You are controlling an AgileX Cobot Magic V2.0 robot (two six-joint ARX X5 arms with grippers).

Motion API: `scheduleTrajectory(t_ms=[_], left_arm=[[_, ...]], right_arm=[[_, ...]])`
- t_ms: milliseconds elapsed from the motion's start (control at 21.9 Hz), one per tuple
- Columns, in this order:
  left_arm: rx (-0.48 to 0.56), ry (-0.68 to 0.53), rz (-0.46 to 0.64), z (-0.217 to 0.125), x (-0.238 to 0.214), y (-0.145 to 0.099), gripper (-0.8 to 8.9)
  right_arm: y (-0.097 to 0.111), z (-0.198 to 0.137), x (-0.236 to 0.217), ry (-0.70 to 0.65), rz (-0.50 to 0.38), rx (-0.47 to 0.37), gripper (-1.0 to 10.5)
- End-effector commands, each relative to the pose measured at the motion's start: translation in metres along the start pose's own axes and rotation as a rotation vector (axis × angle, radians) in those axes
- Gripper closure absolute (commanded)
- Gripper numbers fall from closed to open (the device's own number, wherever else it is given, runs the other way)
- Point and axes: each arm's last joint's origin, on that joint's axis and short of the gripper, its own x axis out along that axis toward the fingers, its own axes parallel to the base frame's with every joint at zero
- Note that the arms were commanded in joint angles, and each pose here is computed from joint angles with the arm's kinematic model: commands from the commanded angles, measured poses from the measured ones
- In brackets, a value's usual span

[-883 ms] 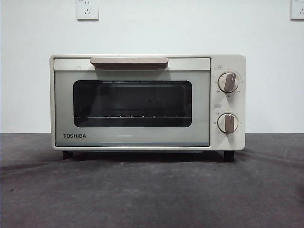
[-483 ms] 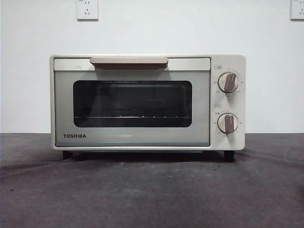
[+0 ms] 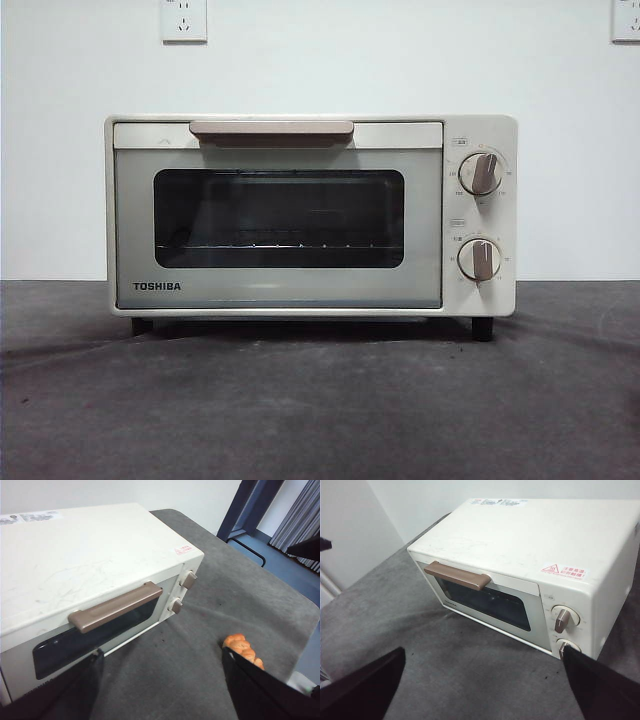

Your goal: The left arm flap open the oven, the right arm pick bread and place it into oven, the left arm flap close the oven

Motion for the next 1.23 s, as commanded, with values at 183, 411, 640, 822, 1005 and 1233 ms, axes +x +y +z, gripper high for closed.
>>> scheduleTrajectory(t_ms=[183,411,640,822,1005,1233], left_arm=[[0.03,-0.008,-0.021,0.004,0.0,-0.003,4.3],[0.03,-0.007,-0.02,0.004,0.0,-0.003,4.33],[0.029,-0.006,-0.021,0.004,0.0,-0.003,4.36],[0.031,-0.005,-0.027,0.004,0.001,-0.004,4.36],[0.031,-0.003,-0.03,0.004,0.001,-0.005,4.36],[0.031,-0.002,-0.031,0.004,0.001,-0.005,4.39]], right_arm=[[0.001,0.001,0.0,0.02,-0.004,0.087,4.3],[-0.008,-0.013,0.007,0.183,-0.103,0.248,4.3],[-0.024,-0.034,0.02,0.394,-0.273,0.371,4.3],[-0.036,-0.051,0.034,0.5,-0.333,0.449,4.3],[-0.048,-0.077,0.051,0.582,-0.376,0.548,4.3],[-0.06,-0.103,0.068,0.646,-0.462,0.605,4.3]])
